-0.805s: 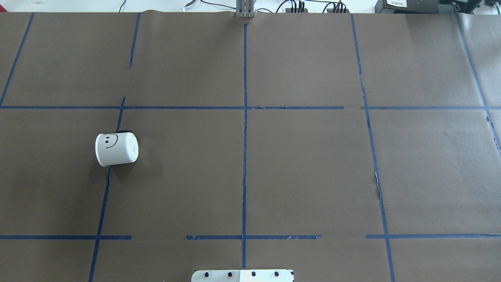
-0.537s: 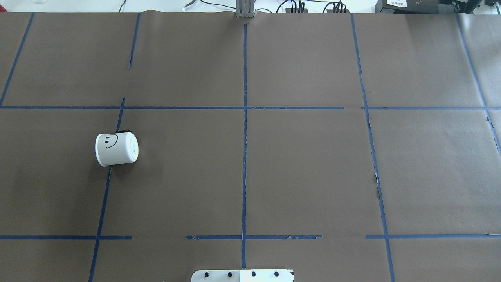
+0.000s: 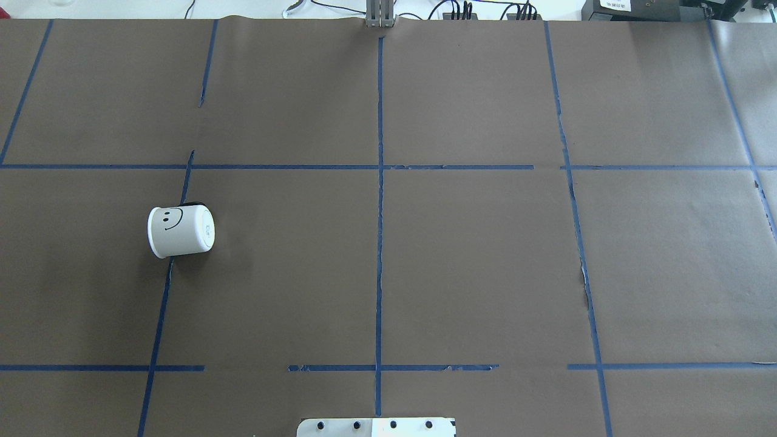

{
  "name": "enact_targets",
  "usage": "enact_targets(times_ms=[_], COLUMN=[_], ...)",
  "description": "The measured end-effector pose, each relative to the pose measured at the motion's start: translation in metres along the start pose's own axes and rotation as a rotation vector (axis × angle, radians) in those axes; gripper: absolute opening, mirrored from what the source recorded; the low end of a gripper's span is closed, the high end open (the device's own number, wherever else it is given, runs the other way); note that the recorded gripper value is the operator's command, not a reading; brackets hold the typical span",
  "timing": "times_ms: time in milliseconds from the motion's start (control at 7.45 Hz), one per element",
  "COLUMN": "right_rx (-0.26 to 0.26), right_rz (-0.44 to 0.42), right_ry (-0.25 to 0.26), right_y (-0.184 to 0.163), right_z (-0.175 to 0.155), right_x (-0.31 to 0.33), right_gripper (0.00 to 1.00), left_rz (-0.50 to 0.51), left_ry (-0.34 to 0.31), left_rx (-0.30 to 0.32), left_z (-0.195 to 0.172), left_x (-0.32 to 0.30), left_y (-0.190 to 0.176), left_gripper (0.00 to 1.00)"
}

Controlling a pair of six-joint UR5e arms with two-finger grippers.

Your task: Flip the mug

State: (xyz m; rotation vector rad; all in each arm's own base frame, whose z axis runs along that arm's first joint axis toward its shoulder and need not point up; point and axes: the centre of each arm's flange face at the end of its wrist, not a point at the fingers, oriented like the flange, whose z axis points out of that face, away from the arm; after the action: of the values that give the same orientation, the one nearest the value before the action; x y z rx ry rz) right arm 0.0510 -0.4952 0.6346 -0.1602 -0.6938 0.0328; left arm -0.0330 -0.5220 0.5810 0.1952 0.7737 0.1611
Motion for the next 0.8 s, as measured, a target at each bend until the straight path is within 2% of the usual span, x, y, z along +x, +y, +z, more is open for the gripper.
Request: enact_targets(times_ms=[268, 402, 805], right_rx=[0.0, 0.0, 0.0], right_rz=[0.0, 0.0, 0.0], right_ry=[0.0, 0.0, 0.0], right_y=[0.0, 0.0, 0.0], right_z=[0.0, 0.0, 0.0], right_x=[0.0, 0.0, 0.0], right_gripper=[1.0, 1.0, 1.0], left_rz=[0.047, 0.03, -0.125], left_ry=[0.007, 0.01, 0.071], left_rx=[0.031, 0.042, 0.128], left_z=[0.006, 0.008, 0.019], left_x=[0.017, 0.026, 0.078], left_y=[-0.008, -0.011, -0.015], left_gripper=[1.0, 1.0, 1.0])
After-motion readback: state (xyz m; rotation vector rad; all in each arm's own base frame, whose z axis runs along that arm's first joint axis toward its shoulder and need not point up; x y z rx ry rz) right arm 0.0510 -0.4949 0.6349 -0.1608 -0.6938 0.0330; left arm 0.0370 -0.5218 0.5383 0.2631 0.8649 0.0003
